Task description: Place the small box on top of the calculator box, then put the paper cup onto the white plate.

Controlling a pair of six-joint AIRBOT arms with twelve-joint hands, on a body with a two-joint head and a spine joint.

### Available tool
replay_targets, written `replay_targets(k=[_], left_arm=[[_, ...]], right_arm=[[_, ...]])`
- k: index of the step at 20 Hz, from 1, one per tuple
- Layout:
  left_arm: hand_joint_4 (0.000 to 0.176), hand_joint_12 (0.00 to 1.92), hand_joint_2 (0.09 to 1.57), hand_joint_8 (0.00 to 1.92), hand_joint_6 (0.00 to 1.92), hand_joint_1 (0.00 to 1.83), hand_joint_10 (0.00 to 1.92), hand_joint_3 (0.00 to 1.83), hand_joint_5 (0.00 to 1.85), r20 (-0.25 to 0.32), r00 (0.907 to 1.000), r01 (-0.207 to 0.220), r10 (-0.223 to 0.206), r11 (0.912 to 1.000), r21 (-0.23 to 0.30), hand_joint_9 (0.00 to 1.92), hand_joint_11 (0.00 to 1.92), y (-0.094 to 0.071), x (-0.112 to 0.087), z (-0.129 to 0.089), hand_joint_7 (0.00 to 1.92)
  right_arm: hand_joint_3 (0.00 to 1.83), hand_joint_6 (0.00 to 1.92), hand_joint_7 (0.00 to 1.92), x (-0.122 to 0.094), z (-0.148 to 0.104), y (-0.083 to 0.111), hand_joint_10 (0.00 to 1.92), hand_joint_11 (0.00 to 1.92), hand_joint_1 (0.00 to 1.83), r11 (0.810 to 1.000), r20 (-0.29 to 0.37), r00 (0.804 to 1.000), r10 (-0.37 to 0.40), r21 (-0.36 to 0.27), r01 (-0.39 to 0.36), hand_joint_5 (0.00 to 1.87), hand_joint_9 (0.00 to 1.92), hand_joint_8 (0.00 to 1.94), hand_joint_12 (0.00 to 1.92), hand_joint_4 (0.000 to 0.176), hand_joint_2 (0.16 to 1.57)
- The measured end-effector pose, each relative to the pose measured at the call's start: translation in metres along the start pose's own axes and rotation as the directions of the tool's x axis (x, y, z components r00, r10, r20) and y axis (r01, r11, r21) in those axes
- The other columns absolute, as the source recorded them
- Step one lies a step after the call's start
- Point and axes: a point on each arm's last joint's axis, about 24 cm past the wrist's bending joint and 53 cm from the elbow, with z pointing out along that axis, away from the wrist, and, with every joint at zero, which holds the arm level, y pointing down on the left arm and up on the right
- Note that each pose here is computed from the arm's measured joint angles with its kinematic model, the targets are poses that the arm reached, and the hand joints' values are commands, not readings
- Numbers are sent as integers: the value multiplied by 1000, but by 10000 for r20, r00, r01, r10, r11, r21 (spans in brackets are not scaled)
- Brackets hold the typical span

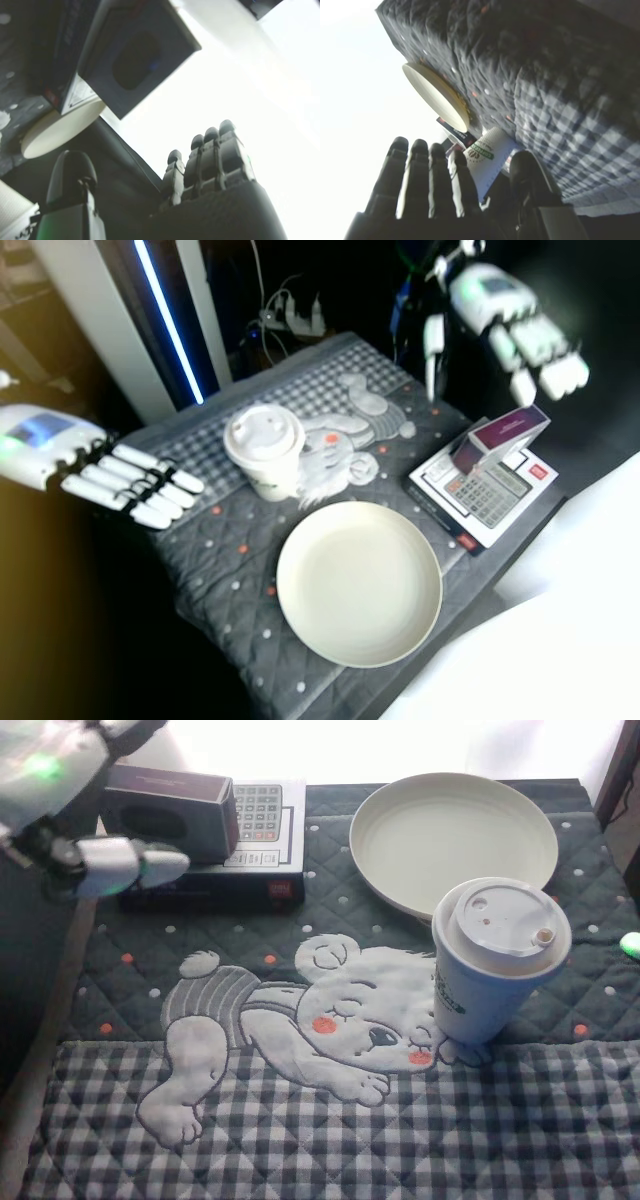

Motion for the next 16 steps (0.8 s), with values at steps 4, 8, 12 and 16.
replay_targets(k=[4, 8, 12, 16], left_arm=[[176, 0, 1003, 0, 0, 599, 0, 0, 0, -17, 9998, -176, 177, 9981, 592, 0, 0, -10, 3, -39, 0], [153, 0, 1044, 0, 0, 616, 0, 14, 0, 12, 9998, -221, 221, 9988, 446, 0, 0, -4, 9, -69, 0], [176, 0, 1098, 0, 0, 660, 0, 27, 0, -220, 9992, -317, 330, 9980, 547, 0, 0, -6, 19, -81, 0], [155, 0, 1111, 0, 0, 655, 0, 23, 0, -510, 9986, -137, 153, 9994, 324, 0, 0, -2, 32, -87, 0]], right_arm=[[0, 0, 0, -11, -1, -2, 0, 0, 469, 9993, 211, 9991, 370, -44, -369, 0, 0, 0, 0, 28, 1303], [0, 0, 0, -33, -4, 7, 0, 0, 674, 9976, 957, 9940, 522, -508, -474, 0, 0, 0, 0, 0, 1293], [0, 0, 0, -42, -5, 14, 0, 0, 646, 9957, 1306, 9900, 528, -825, -422, 0, 0, 0, 0, 0, 1266], [0, 0, 0, -44, -4, 11, 0, 57, 587, 9942, 1400, 9874, 742, -881, -622, 0, 0, 0, 28, 0, 1201]])
